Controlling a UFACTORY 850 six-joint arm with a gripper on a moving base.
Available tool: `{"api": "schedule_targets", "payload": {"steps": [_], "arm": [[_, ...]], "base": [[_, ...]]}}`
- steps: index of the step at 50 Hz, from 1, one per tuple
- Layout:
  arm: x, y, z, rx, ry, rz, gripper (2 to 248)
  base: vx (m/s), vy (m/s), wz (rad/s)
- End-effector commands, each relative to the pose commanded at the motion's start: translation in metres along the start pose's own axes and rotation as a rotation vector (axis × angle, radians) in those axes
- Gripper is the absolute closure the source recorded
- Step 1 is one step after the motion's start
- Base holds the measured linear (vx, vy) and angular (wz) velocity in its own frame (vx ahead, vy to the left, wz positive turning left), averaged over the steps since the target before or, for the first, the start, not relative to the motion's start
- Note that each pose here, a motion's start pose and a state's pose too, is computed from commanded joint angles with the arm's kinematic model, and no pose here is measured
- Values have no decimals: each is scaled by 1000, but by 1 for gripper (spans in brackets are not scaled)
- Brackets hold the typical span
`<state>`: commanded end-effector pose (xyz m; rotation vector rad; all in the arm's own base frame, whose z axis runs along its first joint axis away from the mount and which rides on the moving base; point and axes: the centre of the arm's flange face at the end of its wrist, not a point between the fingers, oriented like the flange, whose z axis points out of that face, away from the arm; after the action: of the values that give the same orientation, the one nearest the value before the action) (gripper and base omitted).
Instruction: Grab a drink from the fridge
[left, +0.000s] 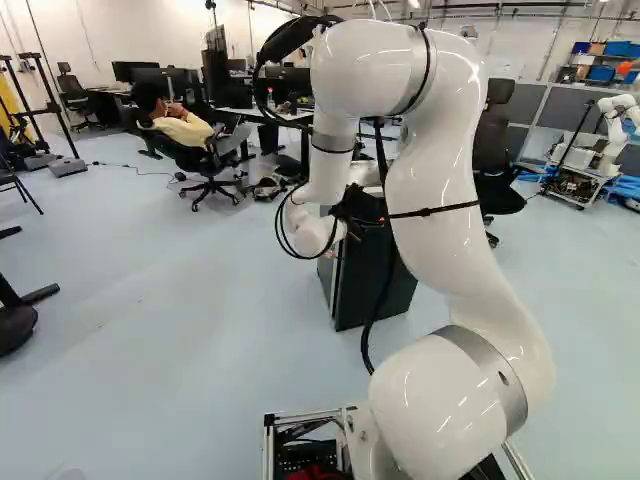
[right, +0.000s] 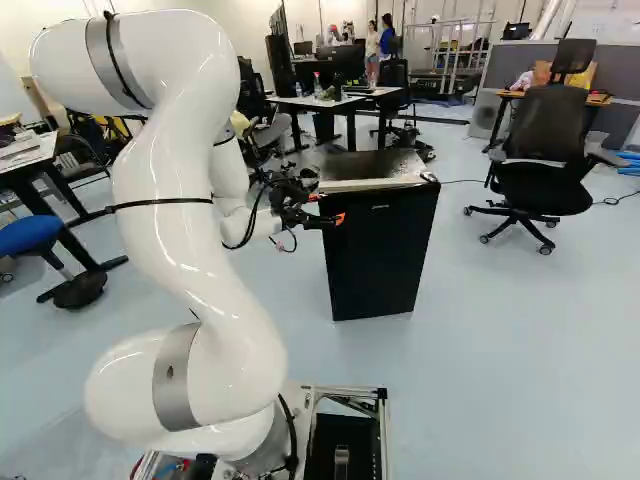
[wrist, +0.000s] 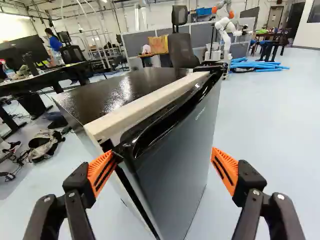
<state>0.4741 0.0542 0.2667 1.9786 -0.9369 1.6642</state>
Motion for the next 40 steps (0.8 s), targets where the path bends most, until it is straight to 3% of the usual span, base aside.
{"api": "schedule_targets", "payload": {"steps": [40], "arm": [[-4,-1,-17,-40,-7,10,3]], "base": [[0,0,0]]}}
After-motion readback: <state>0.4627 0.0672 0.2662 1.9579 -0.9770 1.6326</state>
